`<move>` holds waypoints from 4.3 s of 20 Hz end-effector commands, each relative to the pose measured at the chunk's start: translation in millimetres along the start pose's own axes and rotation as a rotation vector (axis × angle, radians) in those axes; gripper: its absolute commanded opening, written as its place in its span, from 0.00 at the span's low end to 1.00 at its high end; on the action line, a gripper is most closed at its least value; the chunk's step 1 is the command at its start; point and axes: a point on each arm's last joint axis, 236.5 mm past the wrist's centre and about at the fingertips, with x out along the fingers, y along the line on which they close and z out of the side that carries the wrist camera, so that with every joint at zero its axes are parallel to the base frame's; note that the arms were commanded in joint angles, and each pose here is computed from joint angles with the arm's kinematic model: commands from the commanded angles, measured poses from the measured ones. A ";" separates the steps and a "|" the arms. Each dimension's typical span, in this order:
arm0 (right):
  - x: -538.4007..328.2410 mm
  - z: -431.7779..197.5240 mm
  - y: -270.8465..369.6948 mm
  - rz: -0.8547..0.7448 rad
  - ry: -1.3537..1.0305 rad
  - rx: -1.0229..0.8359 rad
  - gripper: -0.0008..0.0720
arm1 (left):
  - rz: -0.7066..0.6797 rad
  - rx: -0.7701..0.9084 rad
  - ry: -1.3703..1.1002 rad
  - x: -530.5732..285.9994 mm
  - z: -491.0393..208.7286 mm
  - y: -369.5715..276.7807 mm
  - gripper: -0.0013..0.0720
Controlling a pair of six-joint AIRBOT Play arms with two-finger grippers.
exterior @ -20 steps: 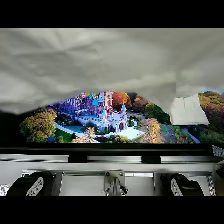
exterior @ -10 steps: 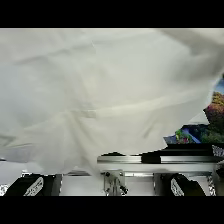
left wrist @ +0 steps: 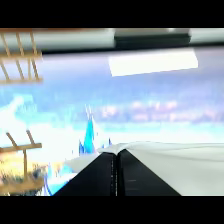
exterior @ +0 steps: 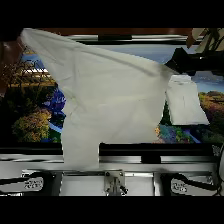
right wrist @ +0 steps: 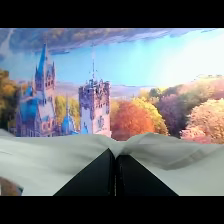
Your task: Fold the shirts.
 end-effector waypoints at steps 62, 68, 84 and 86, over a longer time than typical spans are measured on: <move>45.0 -225.0 -159.7 -0.052 0.497 0.676 0.77 | -0.229 -0.563 1.067 62.9 -404.2 -23.7 0.06; 54.8 -231.4 -168.0 -0.060 0.508 0.740 0.77 | -0.230 -0.559 1.067 62.8 -404.2 -23.7 0.06; 53.0 -228.2 -165.0 -0.031 0.517 0.661 0.15 | -0.255 -0.522 1.055 62.7 -393.2 -23.2 0.06; 40.6 -208.1 -147.8 0.016 0.497 0.537 0.15 | -0.271 -0.473 1.005 65.0 -366.0 -20.7 0.05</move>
